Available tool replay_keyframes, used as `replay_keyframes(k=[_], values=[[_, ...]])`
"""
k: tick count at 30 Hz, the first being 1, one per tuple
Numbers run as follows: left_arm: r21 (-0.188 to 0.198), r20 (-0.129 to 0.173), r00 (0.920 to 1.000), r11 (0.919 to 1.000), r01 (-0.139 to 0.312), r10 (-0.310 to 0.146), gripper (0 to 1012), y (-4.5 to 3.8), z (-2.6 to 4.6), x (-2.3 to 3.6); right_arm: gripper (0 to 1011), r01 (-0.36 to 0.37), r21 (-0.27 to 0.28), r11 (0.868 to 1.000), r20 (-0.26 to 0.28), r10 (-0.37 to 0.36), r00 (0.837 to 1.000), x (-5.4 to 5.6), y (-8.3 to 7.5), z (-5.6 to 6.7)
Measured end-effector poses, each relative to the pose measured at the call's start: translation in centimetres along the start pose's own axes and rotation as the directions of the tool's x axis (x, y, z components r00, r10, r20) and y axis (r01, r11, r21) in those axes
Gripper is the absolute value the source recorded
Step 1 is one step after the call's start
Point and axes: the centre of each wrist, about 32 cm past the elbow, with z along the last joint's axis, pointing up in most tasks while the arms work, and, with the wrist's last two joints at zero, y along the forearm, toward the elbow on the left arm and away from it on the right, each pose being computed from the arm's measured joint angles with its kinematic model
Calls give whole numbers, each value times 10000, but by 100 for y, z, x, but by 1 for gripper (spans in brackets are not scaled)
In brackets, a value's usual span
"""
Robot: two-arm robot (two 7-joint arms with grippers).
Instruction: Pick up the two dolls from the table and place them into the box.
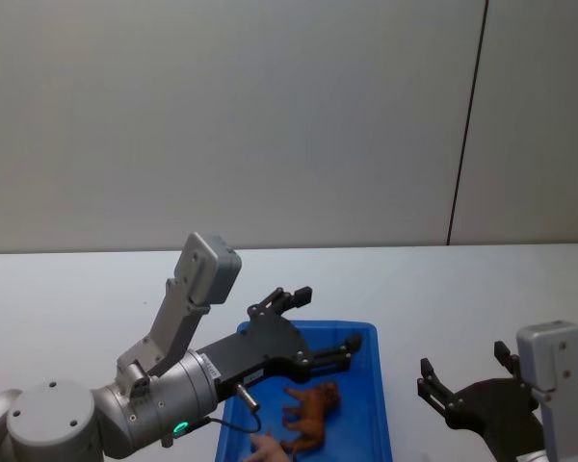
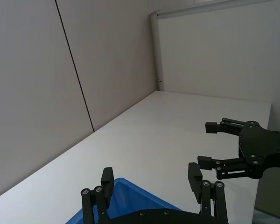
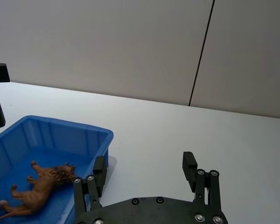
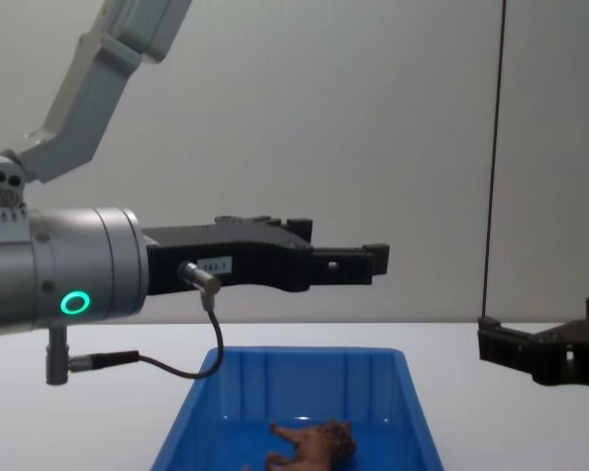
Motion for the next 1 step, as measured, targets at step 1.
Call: replay_keyframes(k=[1], values=[[-11, -5, 10000, 10000, 20, -20, 1001, -4, 0, -2, 1001, 0, 0, 10000, 0, 0, 10000, 0, 0, 0]])
